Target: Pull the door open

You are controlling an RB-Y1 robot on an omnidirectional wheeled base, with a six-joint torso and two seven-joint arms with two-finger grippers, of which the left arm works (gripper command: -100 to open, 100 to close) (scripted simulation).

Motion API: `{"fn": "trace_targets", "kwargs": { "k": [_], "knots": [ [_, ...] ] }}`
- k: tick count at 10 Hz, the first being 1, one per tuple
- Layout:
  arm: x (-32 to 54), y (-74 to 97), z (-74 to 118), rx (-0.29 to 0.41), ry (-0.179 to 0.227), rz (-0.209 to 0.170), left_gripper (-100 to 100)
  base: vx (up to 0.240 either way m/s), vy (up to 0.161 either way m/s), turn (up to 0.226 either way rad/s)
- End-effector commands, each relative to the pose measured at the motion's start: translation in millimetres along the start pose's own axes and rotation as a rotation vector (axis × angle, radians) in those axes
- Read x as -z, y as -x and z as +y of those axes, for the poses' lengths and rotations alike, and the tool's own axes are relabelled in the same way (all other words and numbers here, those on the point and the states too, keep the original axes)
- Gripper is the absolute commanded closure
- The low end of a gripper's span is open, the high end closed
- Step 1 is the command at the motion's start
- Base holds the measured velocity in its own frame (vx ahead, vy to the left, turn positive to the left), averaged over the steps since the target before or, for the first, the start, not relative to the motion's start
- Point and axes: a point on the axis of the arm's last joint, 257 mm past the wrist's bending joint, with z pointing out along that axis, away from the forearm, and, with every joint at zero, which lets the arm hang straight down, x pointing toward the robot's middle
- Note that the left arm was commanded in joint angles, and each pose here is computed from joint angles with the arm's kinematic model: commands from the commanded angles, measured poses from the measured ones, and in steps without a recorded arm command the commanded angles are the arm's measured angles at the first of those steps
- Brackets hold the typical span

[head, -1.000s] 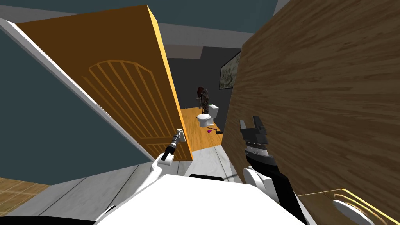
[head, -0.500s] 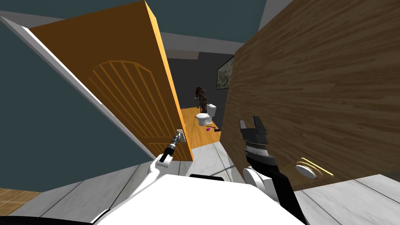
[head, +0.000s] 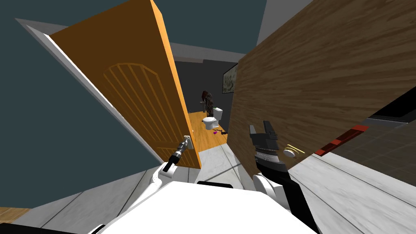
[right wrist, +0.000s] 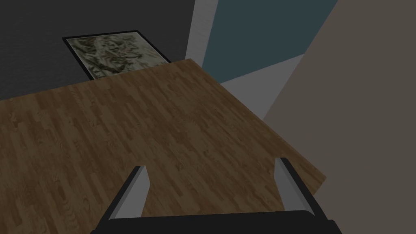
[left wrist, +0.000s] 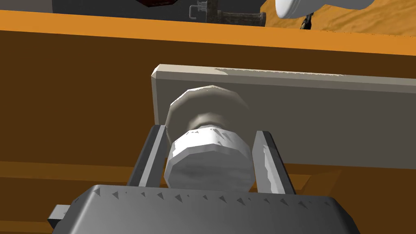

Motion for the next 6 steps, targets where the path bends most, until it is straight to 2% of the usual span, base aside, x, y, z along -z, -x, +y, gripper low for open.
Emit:
{"fn": "trace_targets", "kwargs": {
  "k": [1, 2, 6],
  "knots": [
    [0.0, 0.0, 0.0, 0.000, 0.000, 0.000, 100, -0.089, 0.040, -0.032],
    [9.2, -1.8, 2.5, 0.001, 0.003, 0.024, 100, -0.185, 0.076, -0.129],
    [25.8, -2.8, 0.0, 0.000, -0.002, 0.075, 100, -0.230, 0.111, -0.137]
  ]
}}
